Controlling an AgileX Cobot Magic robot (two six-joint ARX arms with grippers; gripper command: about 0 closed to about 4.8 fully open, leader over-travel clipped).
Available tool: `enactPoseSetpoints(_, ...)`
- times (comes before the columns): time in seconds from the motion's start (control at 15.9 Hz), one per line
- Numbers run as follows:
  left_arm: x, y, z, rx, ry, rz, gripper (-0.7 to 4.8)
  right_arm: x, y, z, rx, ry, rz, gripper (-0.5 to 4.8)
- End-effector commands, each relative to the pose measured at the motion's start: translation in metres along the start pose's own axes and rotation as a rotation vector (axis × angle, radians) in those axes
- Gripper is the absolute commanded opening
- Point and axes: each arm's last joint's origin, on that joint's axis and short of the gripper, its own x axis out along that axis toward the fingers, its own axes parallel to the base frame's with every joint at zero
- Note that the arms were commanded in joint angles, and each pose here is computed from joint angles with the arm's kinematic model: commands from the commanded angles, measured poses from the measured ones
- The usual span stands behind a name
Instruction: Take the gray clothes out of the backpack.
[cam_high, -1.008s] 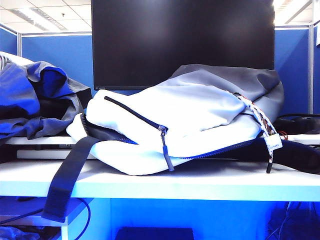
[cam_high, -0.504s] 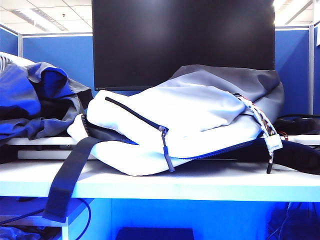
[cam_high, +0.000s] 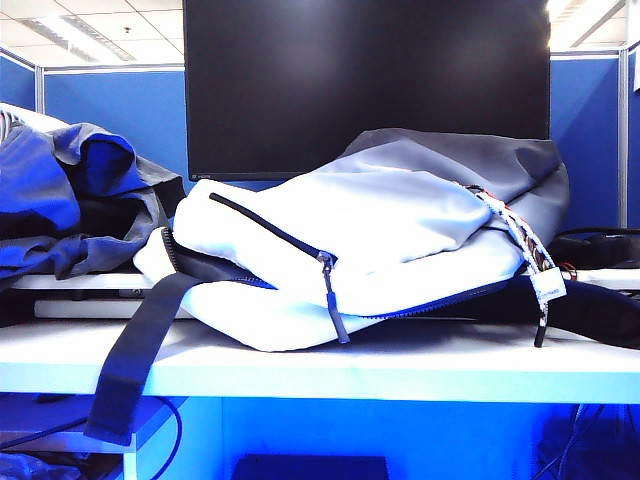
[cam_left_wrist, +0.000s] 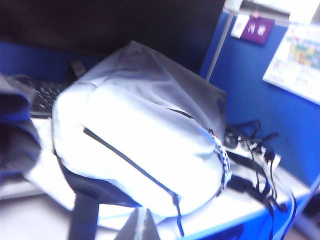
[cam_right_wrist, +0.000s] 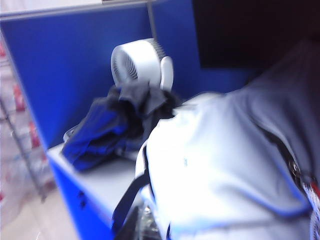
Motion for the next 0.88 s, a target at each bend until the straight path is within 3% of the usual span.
enactPoseSetpoints(0.06, 0.014, 0.012, -0.029, -0.037, -0.034, -0.011, -0.06, 0.005, -0.008, -0.033, -0.018, -0.061, 0.015, 0.08)
enactPoseSetpoints(0.31, 0.019, 0.022, -0.063, -0.119, 0.123, 0.013, -0.06, 0.005, -0.010, -0.053, 0.083, 0.074, 0.044, 0.08)
enactPoseSetpoints(0.5, 0.021, 0.029, -0.077, -0.119, 0.139, 0.079, -0.06, 0.005, -0.013, -0.061, 0.032, 0.090, -0.017, -0.01)
enactPoseSetpoints(0.76, 0.023, 0.034, -0.085, 0.014, 0.116, 0.138, -0.06, 0.004, -0.020, -0.079, 0.015, 0.121, -0.149, -0.01)
enactPoseSetpoints(0.82, 0.023, 0.036, -0.080, 0.084, 0.059, 0.249, -0.06, 0.004, -0.023, -0.078, -0.091, 0.115, -0.247, -0.01)
enactPoseSetpoints(0.88, 0.022, 0.040, -0.079, 0.101, 0.030, 0.371, -0.06, 0.003, -0.026, -0.078, -0.157, 0.113, -0.349, -0.01)
